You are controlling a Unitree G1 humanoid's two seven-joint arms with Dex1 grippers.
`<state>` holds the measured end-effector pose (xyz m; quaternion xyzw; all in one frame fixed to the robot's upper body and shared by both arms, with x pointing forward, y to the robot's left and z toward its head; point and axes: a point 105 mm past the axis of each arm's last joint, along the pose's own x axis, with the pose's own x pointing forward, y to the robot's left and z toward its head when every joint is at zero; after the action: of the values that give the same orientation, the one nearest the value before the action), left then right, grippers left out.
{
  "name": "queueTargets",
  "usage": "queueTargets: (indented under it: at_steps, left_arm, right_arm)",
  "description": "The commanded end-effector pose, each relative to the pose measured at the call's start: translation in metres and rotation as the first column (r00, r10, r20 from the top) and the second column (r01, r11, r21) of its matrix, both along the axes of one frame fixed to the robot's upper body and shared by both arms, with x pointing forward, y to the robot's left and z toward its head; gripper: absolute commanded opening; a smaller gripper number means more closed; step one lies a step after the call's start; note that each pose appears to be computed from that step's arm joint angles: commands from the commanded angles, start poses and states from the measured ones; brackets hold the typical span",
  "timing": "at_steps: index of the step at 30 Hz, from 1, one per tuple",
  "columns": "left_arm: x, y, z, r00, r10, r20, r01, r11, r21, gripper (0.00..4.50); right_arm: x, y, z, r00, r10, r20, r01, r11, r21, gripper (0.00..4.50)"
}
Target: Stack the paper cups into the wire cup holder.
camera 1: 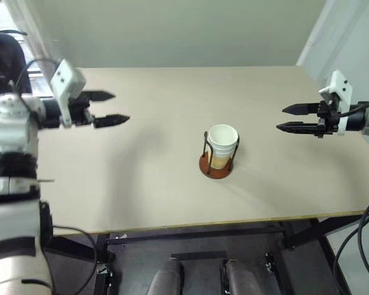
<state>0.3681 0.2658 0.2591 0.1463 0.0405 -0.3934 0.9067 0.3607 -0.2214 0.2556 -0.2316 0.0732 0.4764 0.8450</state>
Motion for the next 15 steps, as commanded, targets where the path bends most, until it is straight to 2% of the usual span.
queueTargets:
  at_steps: [1, 5, 15]
  left_arm:
    - [-0.015, -0.005, 0.038, 0.996, -0.022, 0.083, 0.031, 0.994, -0.102, 4.48]
    - [-0.019, -0.003, 0.037, 0.999, -0.019, 0.041, 0.026, 0.987, -0.160, 4.48]
    - [-0.026, 0.005, 0.039, 0.996, 0.056, 0.071, -0.044, 0.985, -0.167, 4.48]
  right_arm:
    - [-0.001, 0.006, 0.021, 0.994, 0.065, 0.086, -0.065, 0.998, 0.004, 2.81]
    - [0.003, 0.011, 0.016, 0.991, 0.099, 0.087, -0.098, 0.995, -0.009, 2.81]
    - [0.004, 0.022, 0.007, 0.984, 0.154, 0.088, -0.150, 0.988, -0.047, 2.81]
